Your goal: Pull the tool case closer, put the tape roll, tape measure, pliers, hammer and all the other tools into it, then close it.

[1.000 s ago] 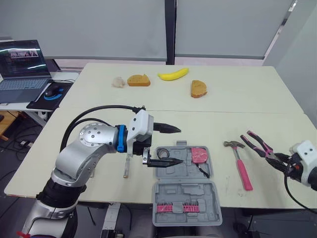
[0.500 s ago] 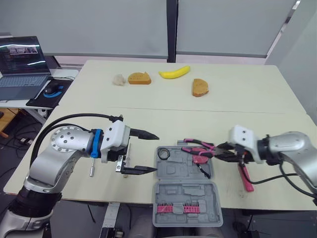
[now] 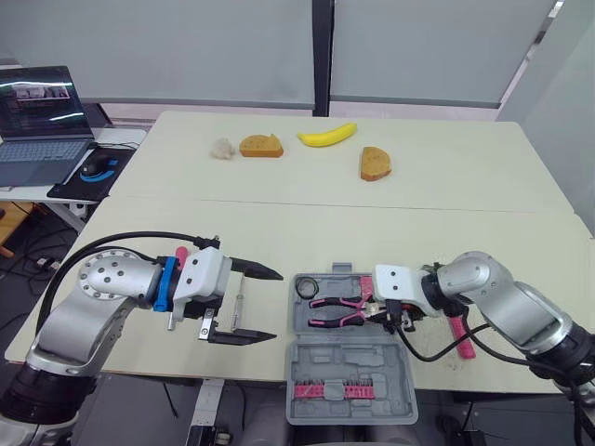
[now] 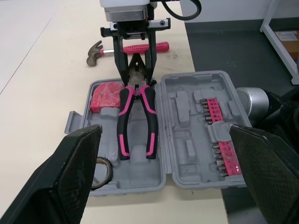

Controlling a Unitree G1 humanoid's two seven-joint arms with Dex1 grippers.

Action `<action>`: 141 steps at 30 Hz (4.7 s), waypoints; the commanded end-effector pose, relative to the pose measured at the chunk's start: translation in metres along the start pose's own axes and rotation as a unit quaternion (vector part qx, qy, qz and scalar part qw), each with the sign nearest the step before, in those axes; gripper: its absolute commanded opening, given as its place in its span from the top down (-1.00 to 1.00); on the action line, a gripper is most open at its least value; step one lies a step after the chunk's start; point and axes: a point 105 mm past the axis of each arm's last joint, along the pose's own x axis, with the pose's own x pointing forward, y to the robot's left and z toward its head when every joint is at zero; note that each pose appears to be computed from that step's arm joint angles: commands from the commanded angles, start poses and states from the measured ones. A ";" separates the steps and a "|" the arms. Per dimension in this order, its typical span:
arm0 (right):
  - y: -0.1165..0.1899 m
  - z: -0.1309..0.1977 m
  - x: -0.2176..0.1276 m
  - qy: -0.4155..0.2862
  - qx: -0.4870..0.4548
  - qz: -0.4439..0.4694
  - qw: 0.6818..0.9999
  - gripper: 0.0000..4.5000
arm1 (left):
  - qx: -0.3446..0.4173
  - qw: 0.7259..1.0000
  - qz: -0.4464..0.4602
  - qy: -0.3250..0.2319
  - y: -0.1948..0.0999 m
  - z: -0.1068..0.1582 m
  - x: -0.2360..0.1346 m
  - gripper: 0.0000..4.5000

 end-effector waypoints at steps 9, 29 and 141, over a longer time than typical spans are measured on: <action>-0.016 0.014 0.009 -0.006 -0.015 -0.003 1.000 0.45 | 0.014 1.000 -0.010 0.025 0.000 0.004 -0.008 -1.00; -0.008 0.009 0.029 0.008 -0.011 0.014 1.000 0.45 | 0.000 0.998 -0.024 0.050 -0.008 -0.004 -0.011 -1.00; 0.016 -0.130 -0.182 -0.011 0.236 -0.230 0.944 -0.98 | -0.230 0.885 0.360 0.184 0.009 -0.099 -0.235 -1.00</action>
